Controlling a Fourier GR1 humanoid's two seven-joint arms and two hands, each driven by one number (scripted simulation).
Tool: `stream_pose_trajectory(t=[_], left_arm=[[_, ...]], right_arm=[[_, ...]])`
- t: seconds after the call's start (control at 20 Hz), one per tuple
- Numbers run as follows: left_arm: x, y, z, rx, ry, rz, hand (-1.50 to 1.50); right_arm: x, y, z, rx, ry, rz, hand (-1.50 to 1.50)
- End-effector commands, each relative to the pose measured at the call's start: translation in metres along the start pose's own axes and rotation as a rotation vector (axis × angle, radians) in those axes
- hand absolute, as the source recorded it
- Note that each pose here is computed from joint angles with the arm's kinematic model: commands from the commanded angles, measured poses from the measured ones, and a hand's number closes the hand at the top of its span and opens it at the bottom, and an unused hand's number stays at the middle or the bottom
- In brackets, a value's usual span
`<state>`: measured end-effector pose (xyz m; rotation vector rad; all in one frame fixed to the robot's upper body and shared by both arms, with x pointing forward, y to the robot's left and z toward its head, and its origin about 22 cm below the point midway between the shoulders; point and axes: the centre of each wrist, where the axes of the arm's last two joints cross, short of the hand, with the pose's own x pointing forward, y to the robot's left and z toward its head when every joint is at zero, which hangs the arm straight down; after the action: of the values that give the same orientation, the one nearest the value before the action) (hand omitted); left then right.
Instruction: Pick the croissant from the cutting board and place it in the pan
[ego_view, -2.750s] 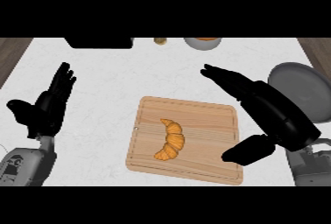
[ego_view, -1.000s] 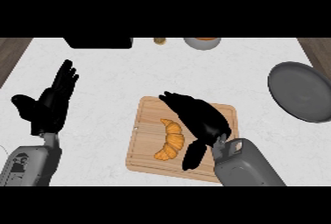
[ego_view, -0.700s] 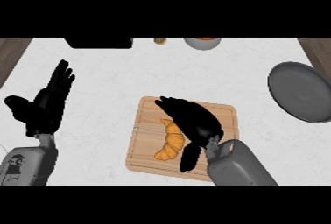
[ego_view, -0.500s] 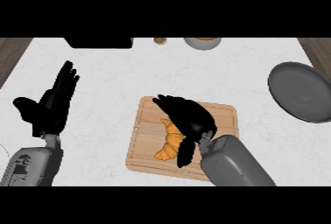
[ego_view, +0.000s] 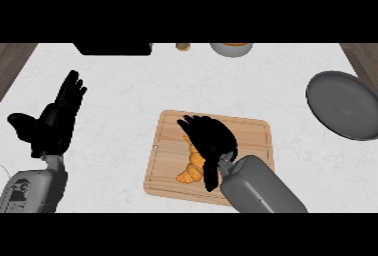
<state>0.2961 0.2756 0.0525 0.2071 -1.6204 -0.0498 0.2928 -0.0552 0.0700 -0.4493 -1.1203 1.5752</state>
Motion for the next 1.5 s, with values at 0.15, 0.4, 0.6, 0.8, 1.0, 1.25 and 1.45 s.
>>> stream_pose_trajectory(t=[0.15, 0.4, 0.6, 0.8, 1.0, 1.25, 1.45], left_arm=[[-0.006, -0.007, -0.010, 0.004, -0.011, -0.009, 0.00], [0.013, -0.008, -0.014, -0.003, 0.023, -0.013, 0.00], [0.004, -0.003, -0.002, 0.008, 0.017, 0.003, 0.00], [-0.002, -0.013, -0.002, -0.014, -0.008, 0.015, 0.00], [-0.004, -0.003, 0.004, 0.009, 0.006, -0.012, 0.00], [-0.010, 0.000, 0.011, -0.028, 0.006, 0.001, 0.00], [-0.009, 0.005, -0.009, 0.003, -0.001, 0.004, 0.00]], right_arm=[[-0.005, 0.014, -0.016, 0.026, 0.008, -0.001, -1.50], [0.009, 0.025, -0.015, 0.027, 0.007, 0.027, -1.50], [0.006, 0.030, -0.015, 0.057, 0.045, 0.049, -1.50], [0.004, 0.027, -0.042, 0.110, 0.050, 0.067, -1.50], [0.003, 0.041, -0.045, 0.145, 0.049, 0.047, -1.50], [0.003, 0.044, -0.051, 0.125, -0.086, 0.107, 1.50], [-0.007, 0.057, -0.054, 0.136, -0.091, 0.119, 1.50]])
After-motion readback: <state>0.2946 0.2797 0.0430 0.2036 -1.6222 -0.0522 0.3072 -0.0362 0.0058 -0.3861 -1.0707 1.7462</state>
